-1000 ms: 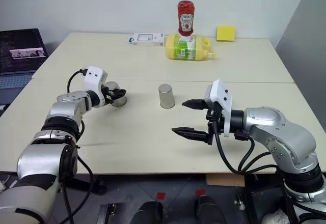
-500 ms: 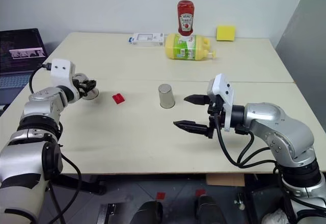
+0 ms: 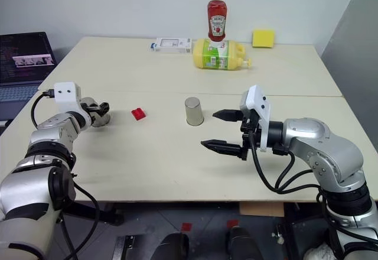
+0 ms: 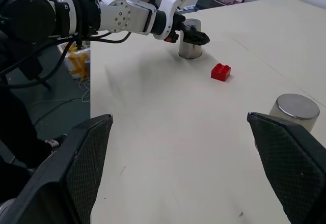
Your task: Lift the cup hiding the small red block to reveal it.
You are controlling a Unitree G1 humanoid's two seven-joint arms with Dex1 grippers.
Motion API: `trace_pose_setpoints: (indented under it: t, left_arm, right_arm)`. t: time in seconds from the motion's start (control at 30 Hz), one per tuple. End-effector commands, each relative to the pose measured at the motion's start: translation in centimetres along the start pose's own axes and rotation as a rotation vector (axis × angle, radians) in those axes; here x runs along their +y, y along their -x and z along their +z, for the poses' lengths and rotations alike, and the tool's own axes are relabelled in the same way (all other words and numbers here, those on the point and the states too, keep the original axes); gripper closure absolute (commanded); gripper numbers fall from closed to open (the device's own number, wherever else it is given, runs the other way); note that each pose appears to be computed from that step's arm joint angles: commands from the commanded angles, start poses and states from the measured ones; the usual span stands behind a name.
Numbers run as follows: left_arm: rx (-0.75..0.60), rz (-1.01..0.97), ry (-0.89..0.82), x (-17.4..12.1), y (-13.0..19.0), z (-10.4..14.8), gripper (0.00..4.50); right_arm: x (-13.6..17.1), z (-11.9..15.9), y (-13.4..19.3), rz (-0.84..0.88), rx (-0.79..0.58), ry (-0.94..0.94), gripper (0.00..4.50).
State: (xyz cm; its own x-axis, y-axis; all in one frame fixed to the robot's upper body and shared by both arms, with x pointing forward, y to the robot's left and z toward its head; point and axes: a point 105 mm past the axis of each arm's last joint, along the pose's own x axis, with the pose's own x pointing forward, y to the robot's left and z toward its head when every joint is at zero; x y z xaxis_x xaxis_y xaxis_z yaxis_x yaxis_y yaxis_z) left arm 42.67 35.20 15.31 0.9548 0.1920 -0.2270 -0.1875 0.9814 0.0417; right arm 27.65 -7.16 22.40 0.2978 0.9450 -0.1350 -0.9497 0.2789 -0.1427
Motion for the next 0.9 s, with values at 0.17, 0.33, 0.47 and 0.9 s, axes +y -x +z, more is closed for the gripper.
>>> trace_pose_setpoints:
  t: [0.17, 0.33, 0.47, 0.9]
  left_arm:
    - [-0.233, -0.057, -0.105, 0.1, 1.6, 8.1, 0.04]
    - [-0.31, -0.415, -0.395, -4.4, 6.3, 9.7, 0.04]
    - [-0.206, -0.583, -0.516, -4.6, 10.1, 7.7, 0.04]
    - [0.037, -0.825, -0.482, -4.6, 15.4, 3.7, 0.04]
  right_arm:
    - [-0.3, 1.3, 1.1, -0.078, -0.042, 0.067, 0.0]
    - [-1.0, 0.9, 2.3, -0.163, -0.038, 0.1, 0.0]
    - [-1.4, 0.0, 3.4, -0.209, -0.015, 0.124, 0.0]
    - [-1.7, -1.7, 5.7, -0.184, 0.074, 0.063, 0.0]
